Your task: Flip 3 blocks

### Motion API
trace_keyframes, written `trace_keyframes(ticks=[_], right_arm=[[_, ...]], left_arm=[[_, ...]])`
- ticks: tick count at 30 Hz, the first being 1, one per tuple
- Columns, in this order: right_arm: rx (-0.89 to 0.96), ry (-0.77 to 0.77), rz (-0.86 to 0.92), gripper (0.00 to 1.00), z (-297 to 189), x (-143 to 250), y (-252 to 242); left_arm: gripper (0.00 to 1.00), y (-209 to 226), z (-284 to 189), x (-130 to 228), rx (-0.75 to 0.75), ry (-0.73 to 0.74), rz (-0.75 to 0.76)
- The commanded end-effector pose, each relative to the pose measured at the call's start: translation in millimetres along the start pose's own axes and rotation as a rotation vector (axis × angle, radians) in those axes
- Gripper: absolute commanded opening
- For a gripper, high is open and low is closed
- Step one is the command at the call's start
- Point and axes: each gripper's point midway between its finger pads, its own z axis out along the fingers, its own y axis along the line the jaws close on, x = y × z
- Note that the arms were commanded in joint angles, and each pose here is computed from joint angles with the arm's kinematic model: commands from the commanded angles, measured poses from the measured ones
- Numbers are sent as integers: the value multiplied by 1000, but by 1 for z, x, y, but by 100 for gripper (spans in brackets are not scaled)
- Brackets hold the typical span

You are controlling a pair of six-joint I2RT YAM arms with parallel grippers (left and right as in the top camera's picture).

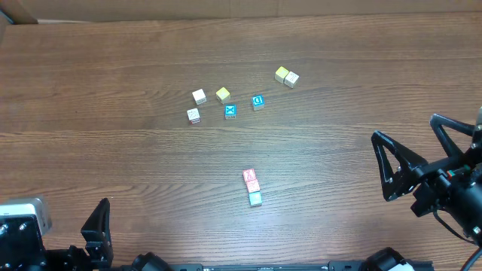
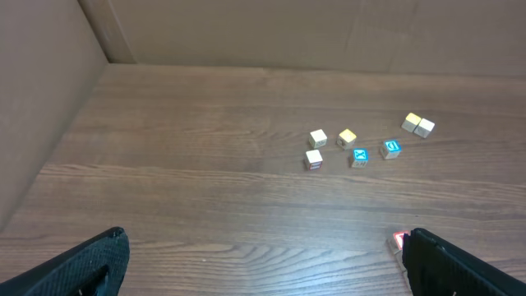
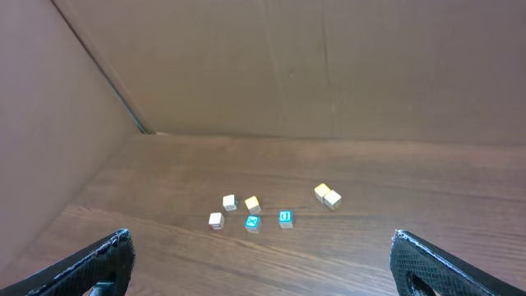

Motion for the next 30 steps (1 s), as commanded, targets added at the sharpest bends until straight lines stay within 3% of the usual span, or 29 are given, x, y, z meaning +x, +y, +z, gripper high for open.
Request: trace_keyframes(ticks=[1,30], right_arm=[[16,12,1,100,-1,3,-3],[-45,67,0,100,-1,15,7]], left_arm=[[100,4,-4,-2,-10,-17,16],[100,4,-4,-2,-10,-17,16]])
